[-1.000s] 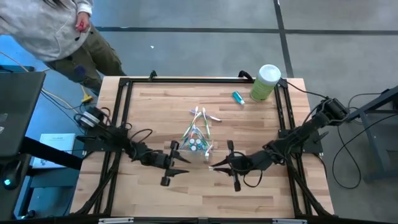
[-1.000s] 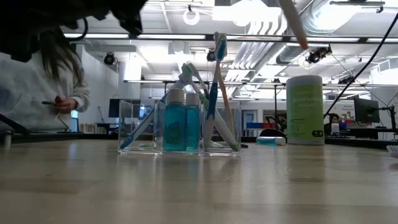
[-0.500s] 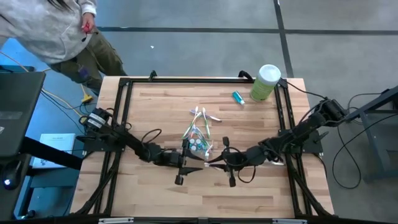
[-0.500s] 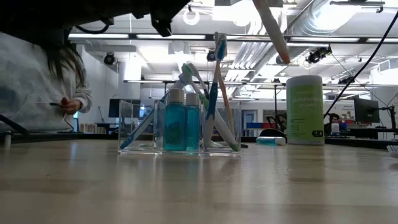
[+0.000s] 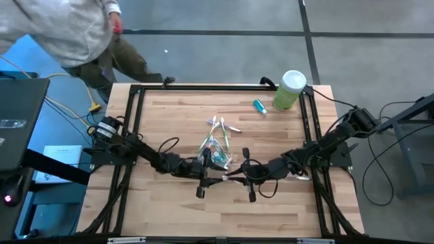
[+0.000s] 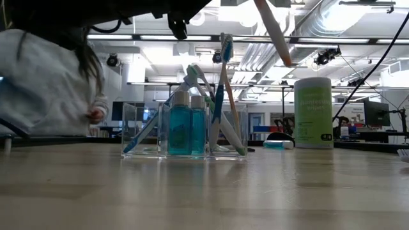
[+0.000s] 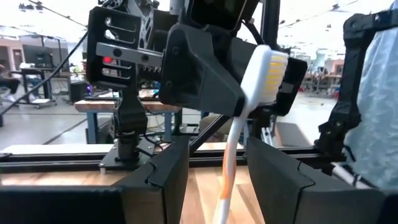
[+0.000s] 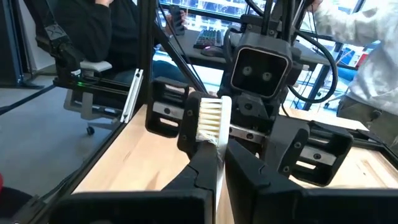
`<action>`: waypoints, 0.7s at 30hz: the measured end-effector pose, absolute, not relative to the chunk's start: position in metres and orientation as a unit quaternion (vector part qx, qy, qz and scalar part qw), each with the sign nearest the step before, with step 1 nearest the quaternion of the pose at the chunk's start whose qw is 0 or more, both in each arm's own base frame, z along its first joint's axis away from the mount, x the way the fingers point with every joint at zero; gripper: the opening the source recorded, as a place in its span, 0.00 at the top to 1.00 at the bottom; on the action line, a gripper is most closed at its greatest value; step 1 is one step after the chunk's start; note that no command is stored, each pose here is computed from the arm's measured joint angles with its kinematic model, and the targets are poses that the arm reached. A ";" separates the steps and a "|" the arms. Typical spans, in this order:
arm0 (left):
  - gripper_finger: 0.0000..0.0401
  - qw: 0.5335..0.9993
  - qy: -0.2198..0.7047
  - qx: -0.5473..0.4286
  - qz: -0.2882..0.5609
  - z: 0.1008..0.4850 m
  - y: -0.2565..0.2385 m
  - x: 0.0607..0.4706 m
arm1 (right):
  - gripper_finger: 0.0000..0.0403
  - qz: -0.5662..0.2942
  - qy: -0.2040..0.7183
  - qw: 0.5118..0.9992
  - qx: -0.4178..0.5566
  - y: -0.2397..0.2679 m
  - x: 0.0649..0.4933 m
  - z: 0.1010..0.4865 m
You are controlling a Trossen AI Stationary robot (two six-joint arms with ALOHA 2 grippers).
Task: Pick & Place toothbrushing station
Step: Put the orange toothbrush into the left side of the transparent organizer
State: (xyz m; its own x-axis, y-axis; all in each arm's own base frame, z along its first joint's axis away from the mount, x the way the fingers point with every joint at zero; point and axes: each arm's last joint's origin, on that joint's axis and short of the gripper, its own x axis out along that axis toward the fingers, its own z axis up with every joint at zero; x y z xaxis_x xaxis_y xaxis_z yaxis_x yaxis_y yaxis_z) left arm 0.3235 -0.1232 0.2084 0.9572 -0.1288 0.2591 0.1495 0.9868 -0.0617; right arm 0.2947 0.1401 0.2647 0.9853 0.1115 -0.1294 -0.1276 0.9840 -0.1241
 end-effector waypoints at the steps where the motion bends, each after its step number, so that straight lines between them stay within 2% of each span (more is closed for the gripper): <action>1: 0.61 0.988 -0.128 -0.043 -0.072 0.209 -0.122 0.324 | 0.98 0.060 0.061 0.994 -0.066 0.140 0.295 0.265; 21: 0.61 0.990 -0.109 -0.050 -0.074 0.215 -0.124 0.335 | 0.98 0.057 0.062 0.994 -0.068 0.138 0.296 0.265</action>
